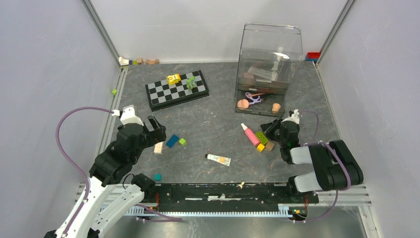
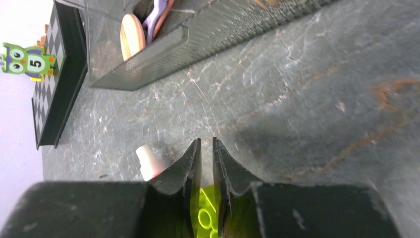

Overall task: Organize the makeup
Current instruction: Close the drawer in the storage box.

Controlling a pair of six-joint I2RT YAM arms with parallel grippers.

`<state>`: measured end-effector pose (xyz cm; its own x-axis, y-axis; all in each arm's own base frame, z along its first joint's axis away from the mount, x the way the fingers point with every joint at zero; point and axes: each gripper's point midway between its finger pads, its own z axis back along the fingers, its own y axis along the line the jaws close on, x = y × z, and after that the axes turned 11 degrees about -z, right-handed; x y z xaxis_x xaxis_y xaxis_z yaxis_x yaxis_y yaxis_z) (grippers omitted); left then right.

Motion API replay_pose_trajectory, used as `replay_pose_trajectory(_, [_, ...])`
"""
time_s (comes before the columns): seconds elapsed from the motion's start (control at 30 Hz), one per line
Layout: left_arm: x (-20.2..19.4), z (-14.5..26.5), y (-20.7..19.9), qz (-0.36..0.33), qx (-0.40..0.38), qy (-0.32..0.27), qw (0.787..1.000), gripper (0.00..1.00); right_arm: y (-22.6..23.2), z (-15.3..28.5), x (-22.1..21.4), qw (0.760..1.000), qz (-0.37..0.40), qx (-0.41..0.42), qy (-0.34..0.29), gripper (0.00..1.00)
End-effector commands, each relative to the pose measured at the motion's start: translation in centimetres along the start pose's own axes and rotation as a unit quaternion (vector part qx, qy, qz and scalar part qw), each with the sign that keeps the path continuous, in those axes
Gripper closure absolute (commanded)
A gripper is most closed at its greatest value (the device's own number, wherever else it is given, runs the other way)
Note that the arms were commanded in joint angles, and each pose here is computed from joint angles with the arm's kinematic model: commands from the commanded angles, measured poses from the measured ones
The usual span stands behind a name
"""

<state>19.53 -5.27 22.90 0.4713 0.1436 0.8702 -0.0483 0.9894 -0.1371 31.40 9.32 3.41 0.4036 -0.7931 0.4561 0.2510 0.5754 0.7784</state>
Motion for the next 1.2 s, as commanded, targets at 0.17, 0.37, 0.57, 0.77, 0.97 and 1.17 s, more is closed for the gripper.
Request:
replay_pose_trajectory(0.17, [0.9, -0.1, 0.0, -0.007, -0.001, -0.019, 1.000, 0.00, 4.0, -3.5, 2.6, 0.996, -0.023, 0.057, -0.069, 0.85])
replay_pose_trajectory(0.37, [0.8, 0.0, 0.1, -0.007, -0.001, -0.021, 1.000, 0.00, 4.8, -4.8, 2.9, 0.992, -0.034, 0.077, -0.090, 0.85])
replay_pose_trajectory(0.57, [0.9, 0.0, 0.2, -0.007, 0.001, -0.022, 1.000, 0.00, 5.7, -6.5, 3.5, 0.991, -0.028, 0.083, -0.099, 0.85])
replay_pose_trajectory(0.77, [0.9, 0.0, 0.2, -0.006, 0.003, -0.022, 1.000, 0.00, 6.3, -8.3, 3.7, 0.991, -0.032, 0.087, -0.100, 0.84])
replay_pose_trajectory(0.97, [0.7, -0.2, 0.1, -0.009, 0.003, -0.016, 1.000, 0.00, 6.4, -10.0, 3.7, 0.990, -0.041, 0.087, -0.101, 0.84])
replay_pose_trajectory(1.17, [0.7, -0.2, 0.2, -0.008, 0.005, -0.018, 1.000, 0.00, 6.4, -11.2, 4.0, 0.990, -0.042, 0.081, -0.106, 0.84])
